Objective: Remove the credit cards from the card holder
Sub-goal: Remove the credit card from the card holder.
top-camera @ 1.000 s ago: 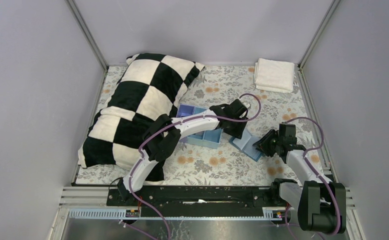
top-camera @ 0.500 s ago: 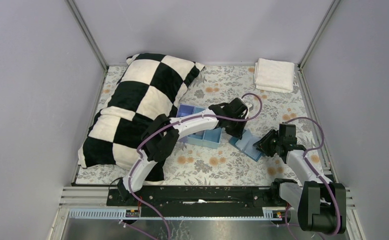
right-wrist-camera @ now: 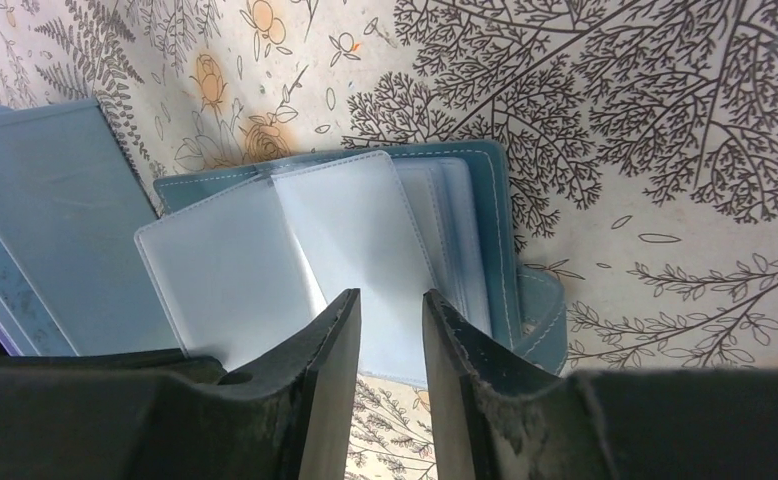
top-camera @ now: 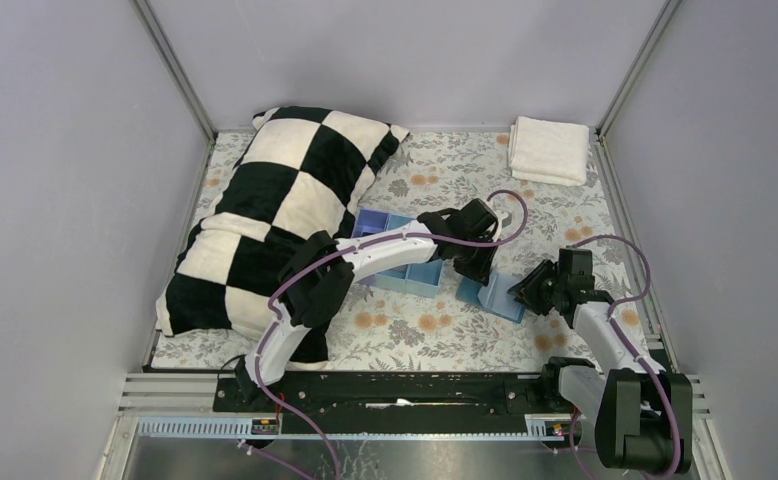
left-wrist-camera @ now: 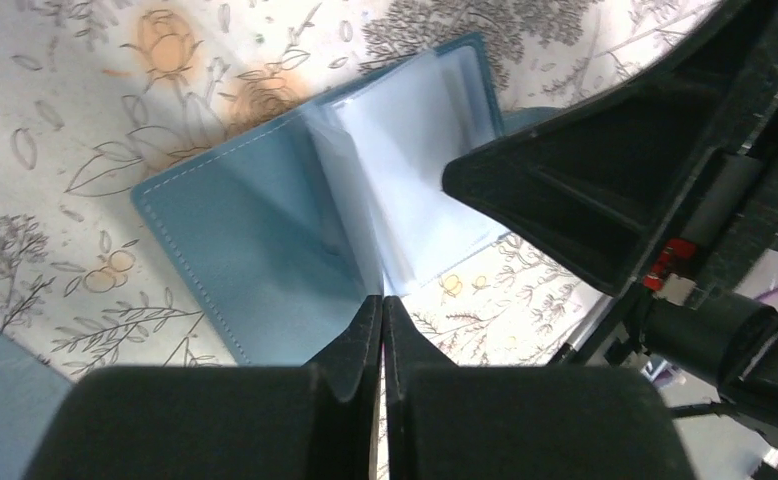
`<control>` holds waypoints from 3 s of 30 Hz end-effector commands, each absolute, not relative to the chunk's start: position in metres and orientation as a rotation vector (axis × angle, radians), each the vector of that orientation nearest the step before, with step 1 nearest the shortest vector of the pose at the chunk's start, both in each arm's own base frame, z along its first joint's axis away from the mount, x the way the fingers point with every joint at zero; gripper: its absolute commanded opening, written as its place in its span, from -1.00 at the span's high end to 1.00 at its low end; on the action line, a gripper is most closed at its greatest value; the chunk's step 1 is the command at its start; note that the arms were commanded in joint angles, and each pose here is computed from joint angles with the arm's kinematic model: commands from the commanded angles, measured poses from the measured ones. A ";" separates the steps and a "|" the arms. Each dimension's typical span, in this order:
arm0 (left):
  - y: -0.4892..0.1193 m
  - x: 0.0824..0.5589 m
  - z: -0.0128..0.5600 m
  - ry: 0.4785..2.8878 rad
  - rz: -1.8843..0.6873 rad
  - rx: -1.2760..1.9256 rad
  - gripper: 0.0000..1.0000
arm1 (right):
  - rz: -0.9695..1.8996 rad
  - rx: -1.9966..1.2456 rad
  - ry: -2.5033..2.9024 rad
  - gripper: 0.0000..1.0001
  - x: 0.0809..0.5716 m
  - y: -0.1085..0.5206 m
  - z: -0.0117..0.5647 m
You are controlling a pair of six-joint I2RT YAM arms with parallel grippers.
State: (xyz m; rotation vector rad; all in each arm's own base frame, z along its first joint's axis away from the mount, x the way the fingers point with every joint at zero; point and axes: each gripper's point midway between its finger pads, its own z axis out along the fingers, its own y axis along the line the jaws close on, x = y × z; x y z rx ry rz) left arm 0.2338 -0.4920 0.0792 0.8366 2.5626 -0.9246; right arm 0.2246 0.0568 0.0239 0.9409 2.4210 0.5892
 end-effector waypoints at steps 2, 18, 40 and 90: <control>-0.482 0.257 0.101 2.513 -0.781 0.733 0.63 | 0.481 0.961 2.445 0.24 0.219 0.044 0.021; -0.497 0.250 0.165 2.359 -0.885 0.649 0.23 | 0.448 0.935 2.386 0.18 0.223 0.037 0.041; -0.470 0.247 0.024 2.673 -0.743 0.647 0.33 | 0.673 0.908 2.389 0.21 0.232 0.065 0.040; -0.471 0.240 0.018 2.701 -0.791 0.678 0.42 | 0.959 0.771 2.244 0.20 0.246 0.094 0.073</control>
